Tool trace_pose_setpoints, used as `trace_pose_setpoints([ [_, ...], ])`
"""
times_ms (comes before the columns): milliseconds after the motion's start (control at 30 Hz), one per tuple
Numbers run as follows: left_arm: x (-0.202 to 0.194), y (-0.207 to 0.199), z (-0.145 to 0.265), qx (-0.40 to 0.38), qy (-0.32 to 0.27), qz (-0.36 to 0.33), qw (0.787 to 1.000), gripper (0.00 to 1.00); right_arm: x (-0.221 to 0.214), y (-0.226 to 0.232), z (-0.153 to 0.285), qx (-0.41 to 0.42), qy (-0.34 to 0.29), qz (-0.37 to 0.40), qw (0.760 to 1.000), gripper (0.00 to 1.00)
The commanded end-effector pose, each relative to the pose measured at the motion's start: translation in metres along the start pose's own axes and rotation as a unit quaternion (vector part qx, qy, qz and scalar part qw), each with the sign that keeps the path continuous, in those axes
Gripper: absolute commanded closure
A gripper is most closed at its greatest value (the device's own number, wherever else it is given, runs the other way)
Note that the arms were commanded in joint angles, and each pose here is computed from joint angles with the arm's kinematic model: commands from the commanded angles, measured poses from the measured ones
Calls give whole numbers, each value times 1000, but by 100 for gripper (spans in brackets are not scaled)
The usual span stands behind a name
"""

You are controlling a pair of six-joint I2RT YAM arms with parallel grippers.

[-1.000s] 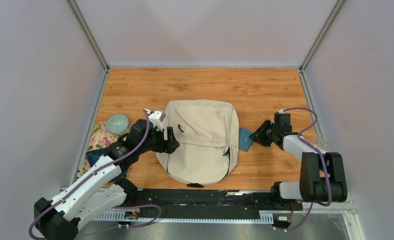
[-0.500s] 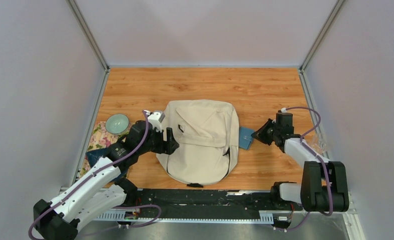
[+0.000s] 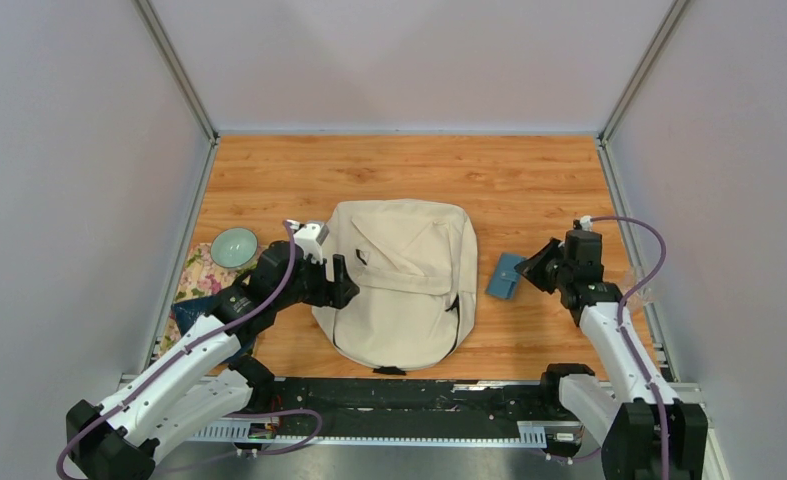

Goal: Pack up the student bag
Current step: Pick up the personal item from the center of the board.

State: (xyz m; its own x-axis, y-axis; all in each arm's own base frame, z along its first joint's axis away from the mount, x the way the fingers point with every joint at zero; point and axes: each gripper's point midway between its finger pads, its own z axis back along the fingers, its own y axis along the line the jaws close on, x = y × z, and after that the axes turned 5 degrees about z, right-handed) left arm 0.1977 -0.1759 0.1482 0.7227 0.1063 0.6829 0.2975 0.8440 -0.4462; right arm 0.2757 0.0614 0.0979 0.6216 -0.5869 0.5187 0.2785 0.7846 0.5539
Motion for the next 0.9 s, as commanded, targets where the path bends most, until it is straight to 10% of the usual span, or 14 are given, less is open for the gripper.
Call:
trace_pose_setpoints([
  [0,17,-15,0,-33,-32,5,999,13,17,16,24,15,-28,12,999,100],
  [867,67,-128,-27,-331,-81,36,939,6,-3,163,128,341,42,55,937,100],
])
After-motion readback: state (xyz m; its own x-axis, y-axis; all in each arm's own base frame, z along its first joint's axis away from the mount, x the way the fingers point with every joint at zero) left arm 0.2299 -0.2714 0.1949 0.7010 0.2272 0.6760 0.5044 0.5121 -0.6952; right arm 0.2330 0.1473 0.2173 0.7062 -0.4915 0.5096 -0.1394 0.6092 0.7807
